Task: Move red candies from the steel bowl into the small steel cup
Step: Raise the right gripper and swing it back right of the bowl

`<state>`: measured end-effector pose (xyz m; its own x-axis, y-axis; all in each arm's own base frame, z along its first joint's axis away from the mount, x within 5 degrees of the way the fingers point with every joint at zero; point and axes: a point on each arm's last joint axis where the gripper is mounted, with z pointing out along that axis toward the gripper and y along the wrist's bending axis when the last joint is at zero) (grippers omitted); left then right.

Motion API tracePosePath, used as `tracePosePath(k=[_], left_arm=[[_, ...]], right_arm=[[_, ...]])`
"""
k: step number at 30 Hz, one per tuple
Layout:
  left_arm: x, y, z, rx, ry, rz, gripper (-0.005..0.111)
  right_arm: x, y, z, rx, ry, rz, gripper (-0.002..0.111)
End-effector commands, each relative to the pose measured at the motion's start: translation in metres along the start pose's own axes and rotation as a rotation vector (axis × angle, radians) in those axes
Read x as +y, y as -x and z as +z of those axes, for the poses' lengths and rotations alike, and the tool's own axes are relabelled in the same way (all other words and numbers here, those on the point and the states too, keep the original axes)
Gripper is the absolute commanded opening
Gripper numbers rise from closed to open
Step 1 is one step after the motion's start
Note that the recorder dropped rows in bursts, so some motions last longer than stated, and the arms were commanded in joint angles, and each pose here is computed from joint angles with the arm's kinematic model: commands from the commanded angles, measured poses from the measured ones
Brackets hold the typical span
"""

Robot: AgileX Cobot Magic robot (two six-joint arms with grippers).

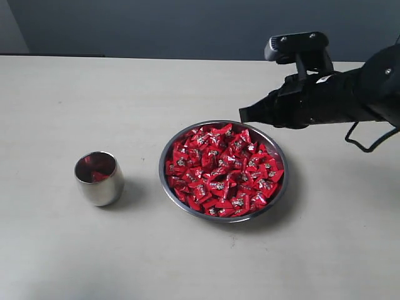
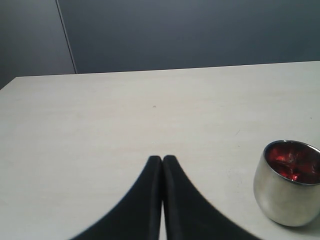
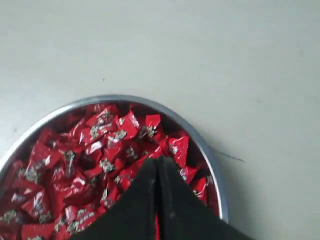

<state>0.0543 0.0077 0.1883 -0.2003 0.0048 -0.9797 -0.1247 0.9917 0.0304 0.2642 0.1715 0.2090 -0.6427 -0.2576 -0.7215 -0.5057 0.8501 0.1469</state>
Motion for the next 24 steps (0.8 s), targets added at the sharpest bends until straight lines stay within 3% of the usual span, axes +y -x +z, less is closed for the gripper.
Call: tracePosePath(k=[1, 5, 12, 21, 24], left_arm=[[0.000, -0.001, 0.000, -0.003, 0.000, -0.005, 0.000], [0.000, -0.001, 0.000, -0.003, 0.000, -0.005, 0.000], [0.000, -0.001, 0.000, -0.003, 0.000, -0.005, 0.000], [0.000, -0.001, 0.000, -0.003, 0.000, -0.005, 0.000], [0.000, -0.001, 0.000, -0.003, 0.000, -0.005, 0.000]], right_arm=[[-0.020, -0.011, -0.036, -0.237, -0.202, 0.145, -0.001], [-0.040, -0.030, -0.069, -0.437, -0.392, 0.202, -0.001], [-0.040, -0.046, -0.084, -0.454, -0.377, 0.231, -0.001], [-0.043, -0.055, -0.085, -0.510, -0.264, 1.026, -0.001], [-0.044, -0.057, -0.085, -0.555, -0.207, 1.363, -0.001]])
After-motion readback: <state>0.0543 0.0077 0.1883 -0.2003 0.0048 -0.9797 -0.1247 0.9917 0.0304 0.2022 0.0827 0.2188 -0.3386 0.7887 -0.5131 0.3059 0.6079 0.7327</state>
